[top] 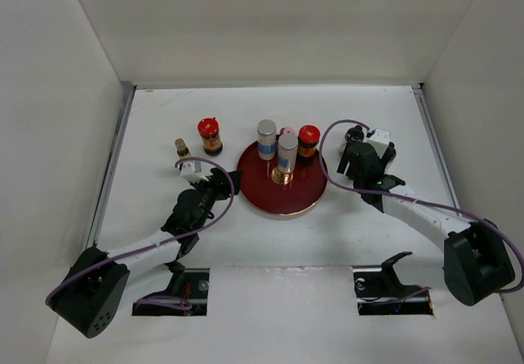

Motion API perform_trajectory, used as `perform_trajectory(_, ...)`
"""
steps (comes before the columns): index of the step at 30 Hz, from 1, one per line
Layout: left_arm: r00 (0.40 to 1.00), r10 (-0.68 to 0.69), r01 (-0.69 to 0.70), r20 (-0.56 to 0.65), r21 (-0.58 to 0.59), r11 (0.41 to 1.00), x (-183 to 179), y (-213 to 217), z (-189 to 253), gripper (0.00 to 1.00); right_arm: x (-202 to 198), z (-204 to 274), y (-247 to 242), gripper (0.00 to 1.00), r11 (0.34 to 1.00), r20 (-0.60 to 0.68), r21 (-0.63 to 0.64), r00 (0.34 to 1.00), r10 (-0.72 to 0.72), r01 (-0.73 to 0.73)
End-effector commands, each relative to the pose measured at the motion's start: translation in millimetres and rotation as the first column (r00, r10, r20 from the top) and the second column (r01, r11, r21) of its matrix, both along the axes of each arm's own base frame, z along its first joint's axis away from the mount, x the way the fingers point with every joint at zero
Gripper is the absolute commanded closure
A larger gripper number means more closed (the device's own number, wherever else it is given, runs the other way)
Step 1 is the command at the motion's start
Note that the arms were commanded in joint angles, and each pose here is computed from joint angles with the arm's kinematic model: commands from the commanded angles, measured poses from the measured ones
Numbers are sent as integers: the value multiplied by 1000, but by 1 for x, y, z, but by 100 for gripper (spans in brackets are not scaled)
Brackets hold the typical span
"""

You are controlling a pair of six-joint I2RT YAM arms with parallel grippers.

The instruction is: Organize the condiment bottles

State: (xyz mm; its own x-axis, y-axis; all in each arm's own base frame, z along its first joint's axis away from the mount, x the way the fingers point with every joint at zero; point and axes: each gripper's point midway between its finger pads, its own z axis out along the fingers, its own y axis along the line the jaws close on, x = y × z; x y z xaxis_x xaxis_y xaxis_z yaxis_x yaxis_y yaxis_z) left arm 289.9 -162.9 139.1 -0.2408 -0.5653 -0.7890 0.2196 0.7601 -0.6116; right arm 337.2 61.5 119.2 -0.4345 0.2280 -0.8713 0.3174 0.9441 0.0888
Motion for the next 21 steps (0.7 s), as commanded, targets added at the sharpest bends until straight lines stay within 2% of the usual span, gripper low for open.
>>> perform_trajectory(1, 997, -1, 5, 75, -49, 999, 6, -5, 28, 32, 13, 16, 1, 20, 999, 39, 22, 999, -37, 36)
perform_trajectory(3, 997, -7, 11, 74, -49, 999, 6, -7, 28, 32, 18, 16, 3, 25, 999, 39, 28, 998, -44, 42)
perform_trajectory(10, 997, -5, 8, 71, -48, 999, 6, -6, 27, 32, 34, 11, -5, 32, 996, 38, 5, 995, -91, 91)
perform_trajectory(15, 997, -6, 9, 71, -48, 999, 6, -7, 27, 32, 37, 12, -10, 50, 994, 48, -8, 993, -107, 108)
perform_trajectory(18, 998, -5, 8, 61, -47, 999, 8, -6, 24, 32, 33, 26, -13, 57, 993, 95, 0, 988, -121, 121)
perform_trajectory(21, 998, -9, 12, 67, -45, 999, 7, -8, 26, 32, 27, 50, -8, 59, 995, 166, 3, 981, -98, 99)
